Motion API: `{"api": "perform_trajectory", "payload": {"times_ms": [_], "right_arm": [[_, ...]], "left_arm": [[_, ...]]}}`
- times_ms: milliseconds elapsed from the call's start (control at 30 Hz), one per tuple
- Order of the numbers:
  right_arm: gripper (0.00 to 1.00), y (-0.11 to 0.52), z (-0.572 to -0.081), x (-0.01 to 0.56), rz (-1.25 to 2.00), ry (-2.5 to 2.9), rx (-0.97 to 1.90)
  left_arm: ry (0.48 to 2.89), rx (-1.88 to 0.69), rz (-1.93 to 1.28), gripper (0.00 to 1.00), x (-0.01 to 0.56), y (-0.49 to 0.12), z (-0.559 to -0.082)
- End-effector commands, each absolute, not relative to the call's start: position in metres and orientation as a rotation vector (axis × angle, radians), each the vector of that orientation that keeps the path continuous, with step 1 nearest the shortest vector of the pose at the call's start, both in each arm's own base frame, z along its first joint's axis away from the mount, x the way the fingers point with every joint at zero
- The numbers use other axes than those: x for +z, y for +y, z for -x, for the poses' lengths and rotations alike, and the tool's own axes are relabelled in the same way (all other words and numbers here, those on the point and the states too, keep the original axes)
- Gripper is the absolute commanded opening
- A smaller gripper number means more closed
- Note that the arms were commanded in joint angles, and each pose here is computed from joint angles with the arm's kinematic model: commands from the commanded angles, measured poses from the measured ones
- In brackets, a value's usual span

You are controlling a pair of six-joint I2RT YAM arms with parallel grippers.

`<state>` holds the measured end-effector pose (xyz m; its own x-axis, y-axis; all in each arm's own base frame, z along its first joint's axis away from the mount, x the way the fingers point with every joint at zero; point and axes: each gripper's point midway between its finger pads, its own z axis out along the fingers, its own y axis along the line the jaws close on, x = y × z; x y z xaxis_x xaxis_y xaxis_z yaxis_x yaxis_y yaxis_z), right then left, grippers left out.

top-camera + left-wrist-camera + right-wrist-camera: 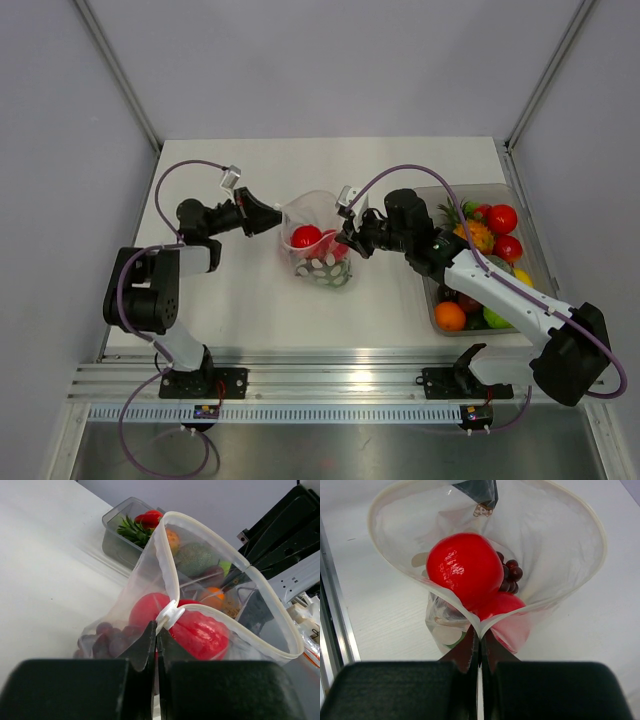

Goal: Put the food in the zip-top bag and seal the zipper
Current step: Zip the zipper food storage bag at the center of the board.

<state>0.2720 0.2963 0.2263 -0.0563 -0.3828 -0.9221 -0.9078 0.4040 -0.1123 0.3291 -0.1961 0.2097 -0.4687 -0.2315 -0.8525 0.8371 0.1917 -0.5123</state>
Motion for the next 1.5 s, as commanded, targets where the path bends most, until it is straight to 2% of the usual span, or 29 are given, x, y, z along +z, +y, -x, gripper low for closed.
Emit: {"api": "perform_trajectory", "payload": {"times_ms": [0,133,200,233,267,333,367,467,500,567,667,800,1033,1200,1467], "right_arm": [[0.00,0.297,-0.278,0.261,1.107,1.545,0.631],[0.00,0.291,-0.269,0.266,1.146,1.582,0.632],[0.06,0.287,-0.263,0.274,1.156,1.588,0.632],[0.12,0.283,-0.259,0.279,1.167,1.606,0.630],[0.26,0.279,-0.255,0.286,1.171,1.599,0.626],[0.38,0.271,-0.248,0.298,1.187,1.591,0.603],[0.47,0.268,-0.247,0.304,1.183,1.587,0.591],[0.57,0.262,-0.243,0.325,1.187,1.565,0.566],[0.58,0.262,-0.243,0.330,1.190,1.559,0.567],[0.57,0.269,-0.241,0.343,1.219,1.541,0.602],[0.48,0.291,-0.244,0.357,1.249,1.523,0.691],[0.46,0.326,-0.252,0.363,1.307,1.492,0.746],[0.56,0.378,-0.256,0.384,1.388,1.310,0.845],[0.66,0.405,-0.264,0.359,1.461,1.339,0.873],[0.65,0.434,-0.275,0.324,1.555,1.336,0.870]], "left_arm": [[1.166,-1.224,-0.815,0.00,0.268,-0.194,-0.307],[1.163,-1.208,-0.782,0.00,0.275,-0.190,-0.301],[1.240,-1.219,-0.692,0.00,0.273,-0.184,-0.310],[1.261,-1.219,-0.669,0.00,0.271,-0.182,-0.312],[1.253,-1.196,-0.679,0.00,0.274,-0.182,-0.310],[1.288,-1.187,-0.640,0.00,0.268,-0.180,-0.309],[1.312,-1.175,-0.634,0.00,0.264,-0.179,-0.309],[1.337,-1.101,-0.678,0.00,0.277,-0.177,-0.312],[1.506,-1.143,-0.625,0.00,0.258,-0.176,-0.312],[1.662,-1.071,-0.645,0.00,0.245,-0.174,-0.317],[1.731,-1.007,-0.658,0.00,0.248,-0.171,-0.314],[1.734,-0.968,-0.669,0.00,0.251,-0.167,-0.307],[1.713,-0.969,-0.707,0.00,0.251,-0.168,-0.296],[1.690,-0.976,-0.728,0.00,0.252,-0.169,-0.292],[1.671,-0.964,-0.729,0.00,0.252,-0.169,-0.286]]}}
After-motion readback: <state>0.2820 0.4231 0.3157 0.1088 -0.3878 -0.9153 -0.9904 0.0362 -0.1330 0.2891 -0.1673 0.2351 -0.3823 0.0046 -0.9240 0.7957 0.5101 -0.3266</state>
